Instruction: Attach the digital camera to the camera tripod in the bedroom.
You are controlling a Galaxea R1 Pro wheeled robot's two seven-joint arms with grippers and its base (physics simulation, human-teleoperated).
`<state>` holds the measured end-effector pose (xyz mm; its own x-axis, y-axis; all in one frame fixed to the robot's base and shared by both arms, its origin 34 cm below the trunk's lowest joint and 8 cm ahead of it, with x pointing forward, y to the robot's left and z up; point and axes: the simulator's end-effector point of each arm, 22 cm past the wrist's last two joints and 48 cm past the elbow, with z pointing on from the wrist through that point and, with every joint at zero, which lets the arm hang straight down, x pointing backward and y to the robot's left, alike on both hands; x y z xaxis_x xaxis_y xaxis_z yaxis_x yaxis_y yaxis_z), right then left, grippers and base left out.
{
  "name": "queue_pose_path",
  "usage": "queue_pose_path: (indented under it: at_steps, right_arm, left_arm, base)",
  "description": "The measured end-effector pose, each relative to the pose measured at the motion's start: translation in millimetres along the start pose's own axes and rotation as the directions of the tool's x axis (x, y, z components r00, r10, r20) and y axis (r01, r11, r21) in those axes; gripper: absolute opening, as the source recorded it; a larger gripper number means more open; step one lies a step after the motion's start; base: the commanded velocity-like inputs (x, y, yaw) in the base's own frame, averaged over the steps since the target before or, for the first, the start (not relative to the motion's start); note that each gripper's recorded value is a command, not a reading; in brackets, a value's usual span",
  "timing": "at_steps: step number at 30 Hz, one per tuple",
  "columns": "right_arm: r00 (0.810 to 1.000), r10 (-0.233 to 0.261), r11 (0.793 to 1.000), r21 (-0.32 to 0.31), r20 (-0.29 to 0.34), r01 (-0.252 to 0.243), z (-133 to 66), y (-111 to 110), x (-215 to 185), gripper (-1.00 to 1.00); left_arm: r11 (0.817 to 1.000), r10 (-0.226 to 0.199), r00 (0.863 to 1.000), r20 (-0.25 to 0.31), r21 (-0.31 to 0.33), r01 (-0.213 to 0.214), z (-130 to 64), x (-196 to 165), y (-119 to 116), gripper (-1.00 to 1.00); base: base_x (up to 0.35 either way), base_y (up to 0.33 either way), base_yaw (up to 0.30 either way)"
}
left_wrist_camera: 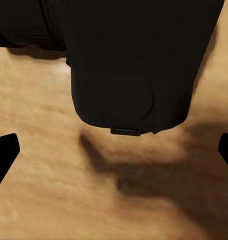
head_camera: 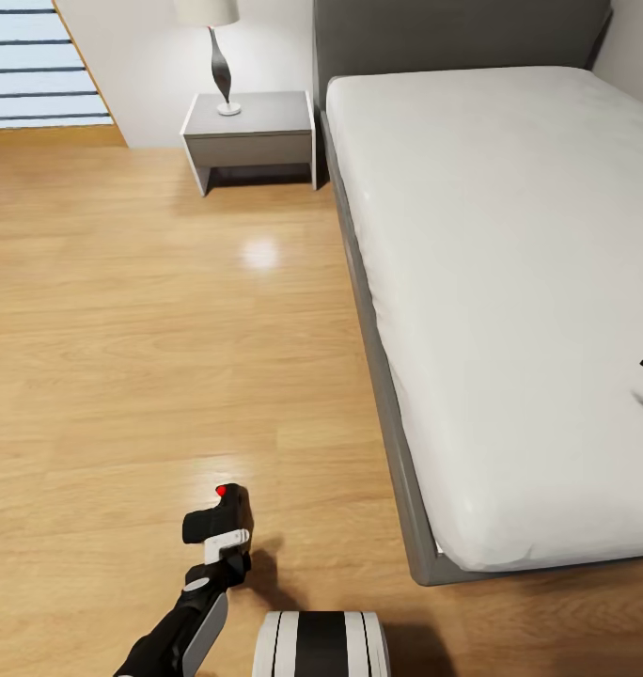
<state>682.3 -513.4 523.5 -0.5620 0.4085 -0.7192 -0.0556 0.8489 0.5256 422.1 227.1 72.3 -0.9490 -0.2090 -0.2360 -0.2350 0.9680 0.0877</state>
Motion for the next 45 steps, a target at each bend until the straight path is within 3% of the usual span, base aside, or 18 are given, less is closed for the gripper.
queue_pose_path:
  at_steps: [45]
  right_arm:
    - [1.000, 0.000, 1.000, -0.001, 0.000, 0.000, 0.0, 0.3, 0.1, 1.00]
  left_arm:
    - [1.000, -0.002, 1.000, -0.001, 0.000, 0.002, 0.0, 0.4, 0.0, 1.00]
  base:
    - [0.075, 0.000, 0.000]
